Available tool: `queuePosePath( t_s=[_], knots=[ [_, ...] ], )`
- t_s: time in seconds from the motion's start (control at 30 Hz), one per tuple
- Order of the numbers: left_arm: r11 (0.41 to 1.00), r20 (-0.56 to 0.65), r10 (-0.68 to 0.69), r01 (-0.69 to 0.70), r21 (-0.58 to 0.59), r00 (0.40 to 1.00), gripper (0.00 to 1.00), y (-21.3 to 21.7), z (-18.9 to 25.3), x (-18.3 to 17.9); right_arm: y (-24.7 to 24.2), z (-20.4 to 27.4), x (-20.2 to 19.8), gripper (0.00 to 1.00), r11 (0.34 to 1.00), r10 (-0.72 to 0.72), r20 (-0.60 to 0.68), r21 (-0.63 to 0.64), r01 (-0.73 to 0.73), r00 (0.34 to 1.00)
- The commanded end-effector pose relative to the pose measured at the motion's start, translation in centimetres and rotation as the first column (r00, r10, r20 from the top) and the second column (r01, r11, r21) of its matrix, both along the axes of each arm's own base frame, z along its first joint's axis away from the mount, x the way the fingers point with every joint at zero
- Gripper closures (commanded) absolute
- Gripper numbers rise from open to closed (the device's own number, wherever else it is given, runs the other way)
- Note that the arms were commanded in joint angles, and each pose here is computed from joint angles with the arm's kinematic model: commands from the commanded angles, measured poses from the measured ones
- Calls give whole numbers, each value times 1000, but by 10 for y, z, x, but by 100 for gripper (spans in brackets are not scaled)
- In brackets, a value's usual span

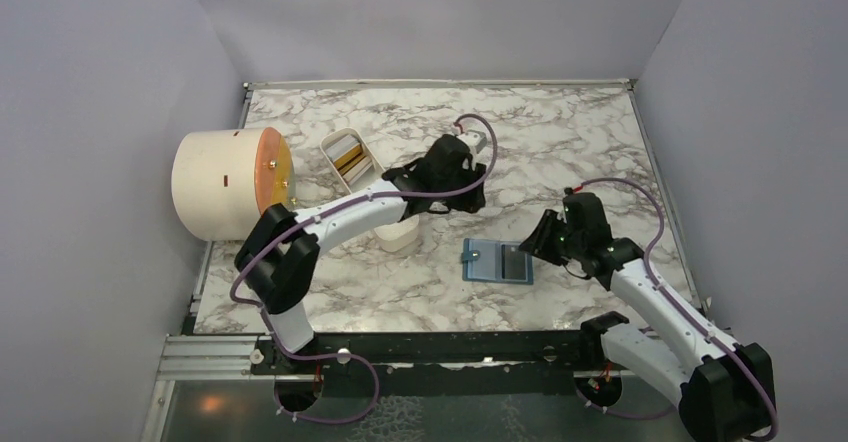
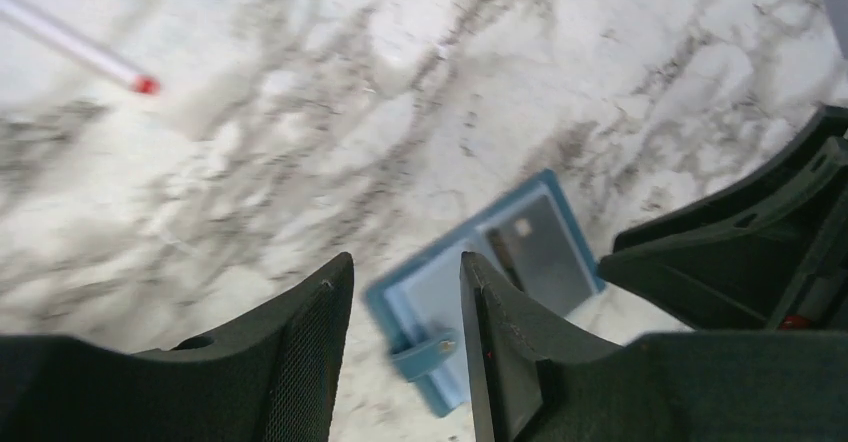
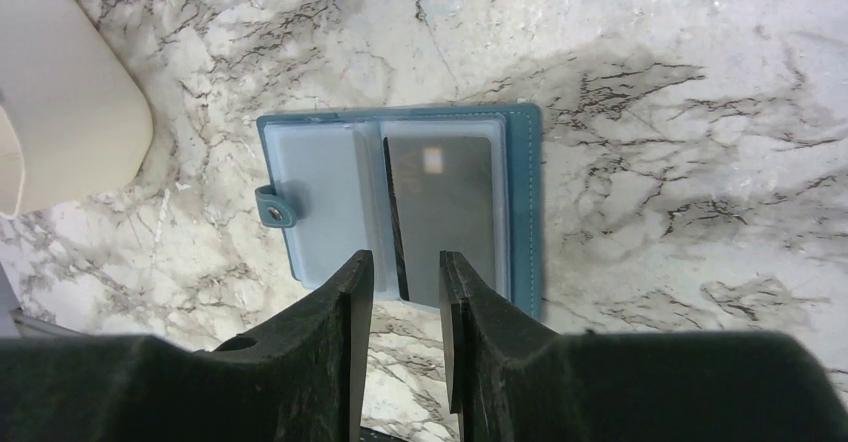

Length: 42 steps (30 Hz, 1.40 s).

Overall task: Put the credit cards into the card holder
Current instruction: Pick up the credit card from the storage box.

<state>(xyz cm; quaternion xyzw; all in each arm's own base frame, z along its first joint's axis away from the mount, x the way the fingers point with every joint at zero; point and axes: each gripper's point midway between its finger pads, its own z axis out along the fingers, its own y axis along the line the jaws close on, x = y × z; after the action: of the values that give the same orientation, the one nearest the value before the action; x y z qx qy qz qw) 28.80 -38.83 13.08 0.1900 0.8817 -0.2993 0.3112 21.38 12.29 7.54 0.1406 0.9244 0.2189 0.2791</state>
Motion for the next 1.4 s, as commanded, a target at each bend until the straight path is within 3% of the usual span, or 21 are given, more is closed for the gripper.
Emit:
queuePosePath(
  t_s=[0.0, 0.27, 0.4, 0.5, 0.8, 1.07, 1.37],
  knots=[
    [987, 196, 13, -45, 158, 981, 55, 71, 39, 39, 13, 8, 5, 70, 998, 48, 30, 46, -49, 998],
    [905, 363, 4, -158, 395, 932, 55, 186, 64, 85, 19, 0, 10, 70, 996, 67, 18, 58, -68, 998],
    [812, 436, -192, -107, 574, 879, 54, 220, 63, 97, 19, -6, 9, 71, 996, 80, 0, 46, -80, 997],
    [777, 434, -198, -129, 616, 879, 52, 243, 59, 112, 19, -5, 11, 71, 996, 81, 5, 39, -82, 997],
    [745, 326, -220, -58, 664, 919, 46, 269, 6, 131, 17, 2, 14, 71, 996, 86, 17, 23, -87, 996],
    [704, 306, -229, -59, 707, 924, 38, 277, -32, 136, 19, -1, 14, 71, 995, 90, 16, 28, -91, 996],
    [584, 293, -217, -116, 803, 931, 37, 302, -57, 152, 19, -2, 14, 71, 995, 96, 17, 25, -96, 995]
  ],
)
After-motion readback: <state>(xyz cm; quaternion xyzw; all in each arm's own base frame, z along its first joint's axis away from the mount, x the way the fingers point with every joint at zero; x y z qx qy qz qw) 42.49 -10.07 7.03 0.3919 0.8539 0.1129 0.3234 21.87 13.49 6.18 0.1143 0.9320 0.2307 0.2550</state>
